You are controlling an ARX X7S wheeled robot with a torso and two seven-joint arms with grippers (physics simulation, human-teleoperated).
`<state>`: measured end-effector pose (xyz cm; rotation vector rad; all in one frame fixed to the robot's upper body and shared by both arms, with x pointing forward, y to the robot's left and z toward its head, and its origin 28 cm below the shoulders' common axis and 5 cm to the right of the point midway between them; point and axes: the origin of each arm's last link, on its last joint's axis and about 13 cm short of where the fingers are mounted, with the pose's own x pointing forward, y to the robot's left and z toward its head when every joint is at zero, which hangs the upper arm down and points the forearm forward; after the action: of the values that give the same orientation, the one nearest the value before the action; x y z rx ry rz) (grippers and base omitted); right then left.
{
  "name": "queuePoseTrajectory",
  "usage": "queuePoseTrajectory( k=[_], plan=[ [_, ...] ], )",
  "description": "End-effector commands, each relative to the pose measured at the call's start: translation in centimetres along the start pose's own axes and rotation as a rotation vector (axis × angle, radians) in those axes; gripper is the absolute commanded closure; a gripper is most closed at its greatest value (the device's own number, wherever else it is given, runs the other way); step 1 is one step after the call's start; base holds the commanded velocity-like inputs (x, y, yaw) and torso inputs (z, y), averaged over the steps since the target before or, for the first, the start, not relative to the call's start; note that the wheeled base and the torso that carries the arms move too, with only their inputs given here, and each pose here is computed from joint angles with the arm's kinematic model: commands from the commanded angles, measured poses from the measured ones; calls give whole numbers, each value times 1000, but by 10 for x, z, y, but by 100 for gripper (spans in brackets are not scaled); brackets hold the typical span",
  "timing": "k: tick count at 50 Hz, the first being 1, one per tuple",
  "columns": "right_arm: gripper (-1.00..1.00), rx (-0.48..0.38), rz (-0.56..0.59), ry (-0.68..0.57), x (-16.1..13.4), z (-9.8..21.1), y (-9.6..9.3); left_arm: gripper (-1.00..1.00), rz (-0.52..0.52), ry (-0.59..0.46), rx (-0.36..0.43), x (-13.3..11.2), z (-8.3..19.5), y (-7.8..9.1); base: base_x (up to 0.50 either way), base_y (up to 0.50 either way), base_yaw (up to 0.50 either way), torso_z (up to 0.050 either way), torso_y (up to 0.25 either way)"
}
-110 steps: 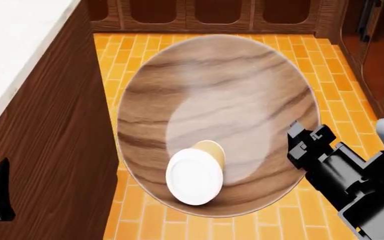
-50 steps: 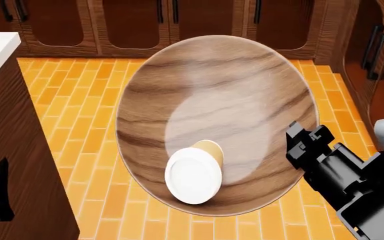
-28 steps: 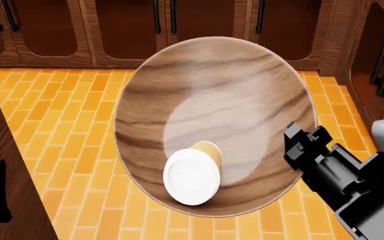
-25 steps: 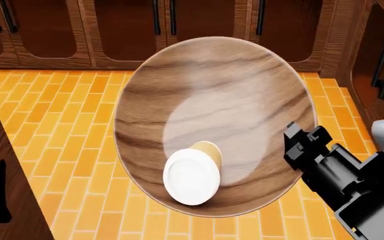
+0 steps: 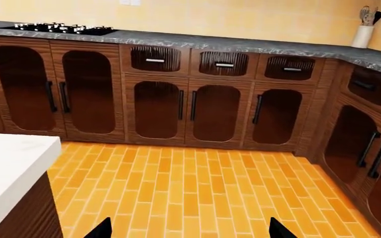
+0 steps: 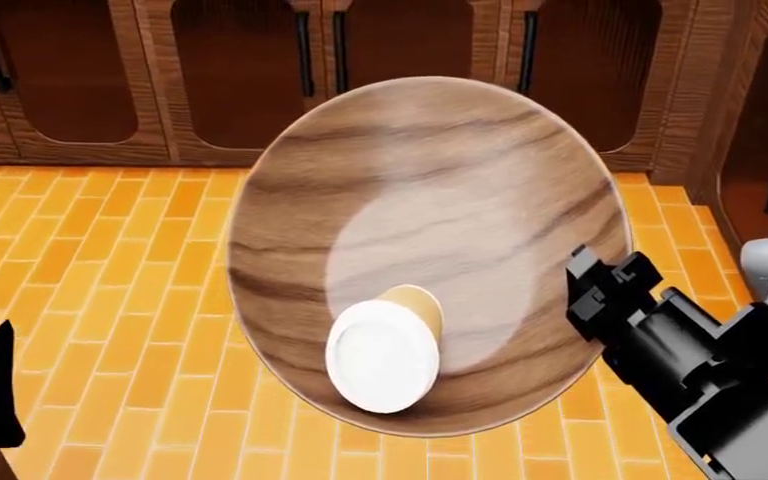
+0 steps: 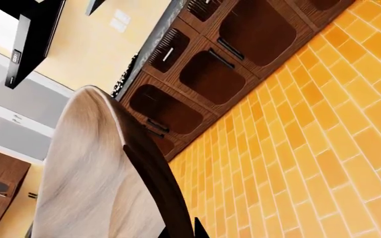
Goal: Place the cup inside the bowl on the dining table and move the bowl to any counter.
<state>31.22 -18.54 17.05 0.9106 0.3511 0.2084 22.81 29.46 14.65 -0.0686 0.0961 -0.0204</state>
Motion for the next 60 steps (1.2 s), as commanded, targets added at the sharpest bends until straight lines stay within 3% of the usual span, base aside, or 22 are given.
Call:
queuePoseTrajectory(
  k=[1, 60],
  plan=[
    [100, 13, 35, -9, -1, 2, 2, -100, -3, 4, 3, 0, -2, -1, 500, 0, 0, 0, 0],
    [100, 21, 42, -12, -4, -1, 2, -100, -8, -2, 8, 3, -4, -5, 500, -1, 0, 0, 1]
  ],
)
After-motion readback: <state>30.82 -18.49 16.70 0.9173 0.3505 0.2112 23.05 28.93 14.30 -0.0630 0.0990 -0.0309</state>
